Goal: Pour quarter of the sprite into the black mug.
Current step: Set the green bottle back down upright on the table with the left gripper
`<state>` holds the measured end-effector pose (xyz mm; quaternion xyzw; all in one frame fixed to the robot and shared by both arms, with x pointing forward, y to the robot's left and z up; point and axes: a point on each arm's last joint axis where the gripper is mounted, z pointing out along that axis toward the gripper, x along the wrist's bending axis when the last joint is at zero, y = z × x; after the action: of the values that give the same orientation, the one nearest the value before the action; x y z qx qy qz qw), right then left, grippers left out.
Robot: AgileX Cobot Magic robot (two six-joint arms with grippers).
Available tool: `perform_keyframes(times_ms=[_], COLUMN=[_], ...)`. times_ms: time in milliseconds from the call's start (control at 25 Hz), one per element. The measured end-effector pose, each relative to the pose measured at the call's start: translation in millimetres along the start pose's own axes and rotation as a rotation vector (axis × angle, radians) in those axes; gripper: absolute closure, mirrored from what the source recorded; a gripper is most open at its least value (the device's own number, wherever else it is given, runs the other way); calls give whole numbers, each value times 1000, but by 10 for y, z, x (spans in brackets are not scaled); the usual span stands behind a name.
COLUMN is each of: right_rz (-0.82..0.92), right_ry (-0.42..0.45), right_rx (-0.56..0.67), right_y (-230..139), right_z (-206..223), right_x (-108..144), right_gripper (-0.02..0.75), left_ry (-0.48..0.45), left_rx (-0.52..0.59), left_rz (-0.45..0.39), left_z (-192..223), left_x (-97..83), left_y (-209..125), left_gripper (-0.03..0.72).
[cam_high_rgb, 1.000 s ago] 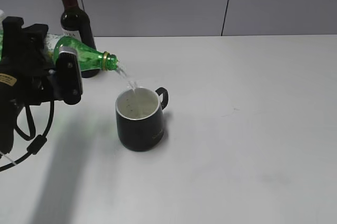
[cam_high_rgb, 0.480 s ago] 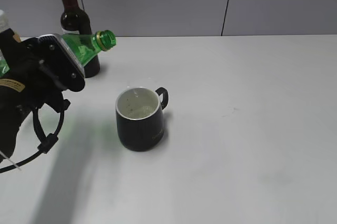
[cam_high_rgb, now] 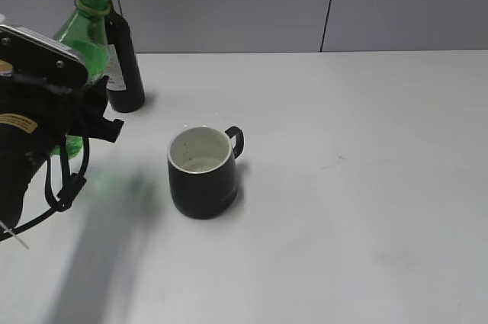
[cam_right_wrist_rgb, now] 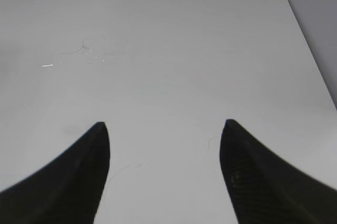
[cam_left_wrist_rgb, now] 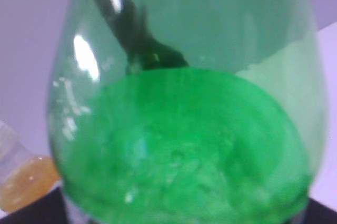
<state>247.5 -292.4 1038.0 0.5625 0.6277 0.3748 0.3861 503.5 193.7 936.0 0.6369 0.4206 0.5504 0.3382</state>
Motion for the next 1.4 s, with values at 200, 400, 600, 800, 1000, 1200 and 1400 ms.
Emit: perform_keyframes(times_ms=[200, 400, 600, 800, 1000, 1200, 1400], right_rz=[0, 0, 0, 0, 0, 0, 0], right_ry=[0, 0, 0, 0, 0, 0, 0], right_rx=[0, 0, 0, 0, 0, 0, 0], right_y=[0, 0, 0, 0, 0, 0, 0], right_z=[0, 0, 0, 0, 0, 0, 0], right_x=[0, 0, 0, 0, 0, 0, 0], right_gripper=[238, 238, 238, 238, 238, 238, 238], left_ry=[-70, -208, -327, -396, -458, -482, -494], left_rx=[-33, -69, -101, -132, -171, -188, -202], left_rz=[-195, -305, -378, -410, -385, -364, -349], left_z=[32, 135, 243, 419, 677, 942, 1136], left_x=[-11, 40, 138, 89, -35, -151, -229], left_y=[20, -18, -77, -32, 48, 55, 63], left_gripper=[246, 246, 246, 246, 246, 246, 246])
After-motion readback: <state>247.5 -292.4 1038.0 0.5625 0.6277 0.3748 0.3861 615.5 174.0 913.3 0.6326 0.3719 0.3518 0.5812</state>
